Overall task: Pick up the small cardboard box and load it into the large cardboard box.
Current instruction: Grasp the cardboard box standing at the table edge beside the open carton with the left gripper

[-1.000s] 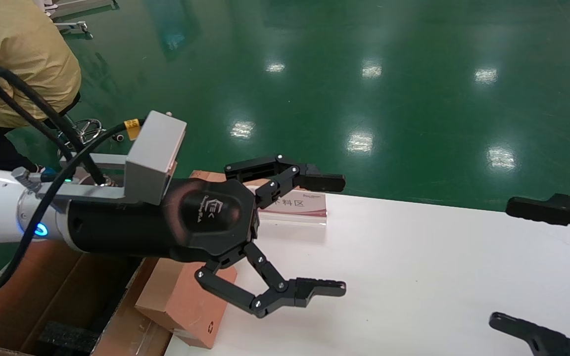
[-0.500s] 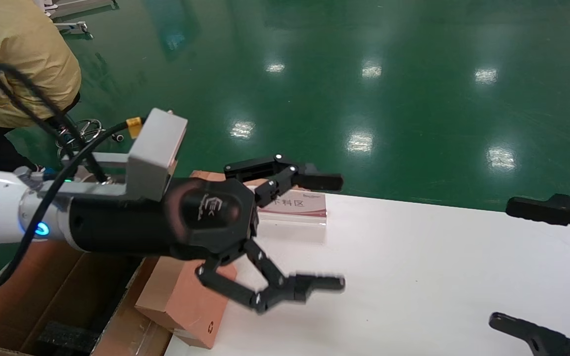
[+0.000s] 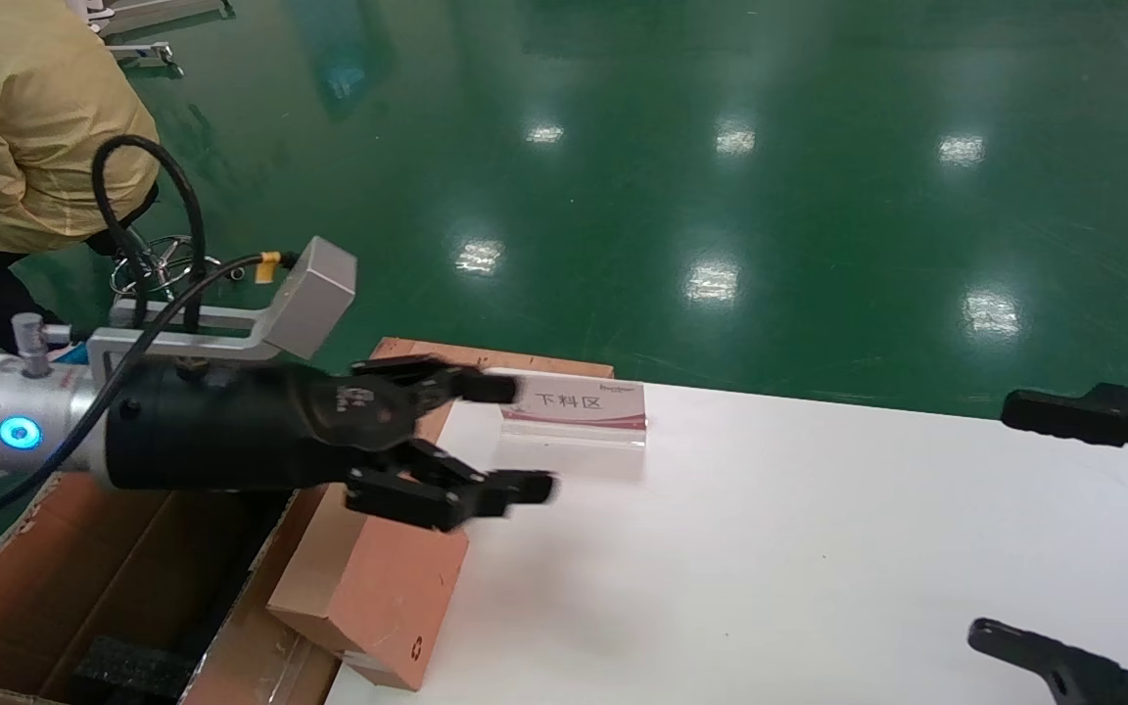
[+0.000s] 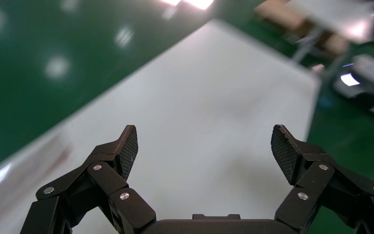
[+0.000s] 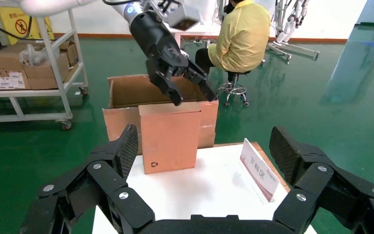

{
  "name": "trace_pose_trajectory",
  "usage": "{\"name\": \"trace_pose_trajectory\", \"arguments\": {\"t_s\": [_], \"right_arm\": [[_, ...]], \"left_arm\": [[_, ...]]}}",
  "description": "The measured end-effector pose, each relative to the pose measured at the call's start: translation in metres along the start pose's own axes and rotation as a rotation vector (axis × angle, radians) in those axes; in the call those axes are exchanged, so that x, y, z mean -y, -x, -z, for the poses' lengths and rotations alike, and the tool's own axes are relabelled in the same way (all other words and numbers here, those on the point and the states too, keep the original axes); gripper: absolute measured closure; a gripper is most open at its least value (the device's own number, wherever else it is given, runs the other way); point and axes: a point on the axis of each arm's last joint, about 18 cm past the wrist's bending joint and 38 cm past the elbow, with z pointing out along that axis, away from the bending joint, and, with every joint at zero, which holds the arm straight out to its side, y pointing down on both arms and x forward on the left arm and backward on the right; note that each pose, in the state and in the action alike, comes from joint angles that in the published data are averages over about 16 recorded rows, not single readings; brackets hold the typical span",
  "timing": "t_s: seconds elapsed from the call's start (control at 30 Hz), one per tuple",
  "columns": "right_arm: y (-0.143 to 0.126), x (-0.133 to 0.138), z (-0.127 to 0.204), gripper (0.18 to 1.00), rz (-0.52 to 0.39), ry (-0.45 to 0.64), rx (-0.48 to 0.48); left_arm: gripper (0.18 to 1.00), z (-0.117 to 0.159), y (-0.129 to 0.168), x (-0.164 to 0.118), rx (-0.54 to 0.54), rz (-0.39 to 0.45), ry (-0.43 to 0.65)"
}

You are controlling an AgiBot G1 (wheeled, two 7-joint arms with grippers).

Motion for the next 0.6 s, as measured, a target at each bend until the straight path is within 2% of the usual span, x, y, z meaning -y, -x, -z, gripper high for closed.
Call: {"name": "trace_pose_trajectory", "arguments": {"t_s": [0.23,0.6], "right_arm": [[0.000,0.000,0.000,0.178,0.000,0.000,0.000],[0.000,0.000,0.000,0.178,0.000,0.000,0.000]], "left_arm": [[0.184,0.014,0.010,0.008,0.090,0.131,0.124],[0.184,0.025,0.020,0.026,0.209,0.334,0.258]]}}
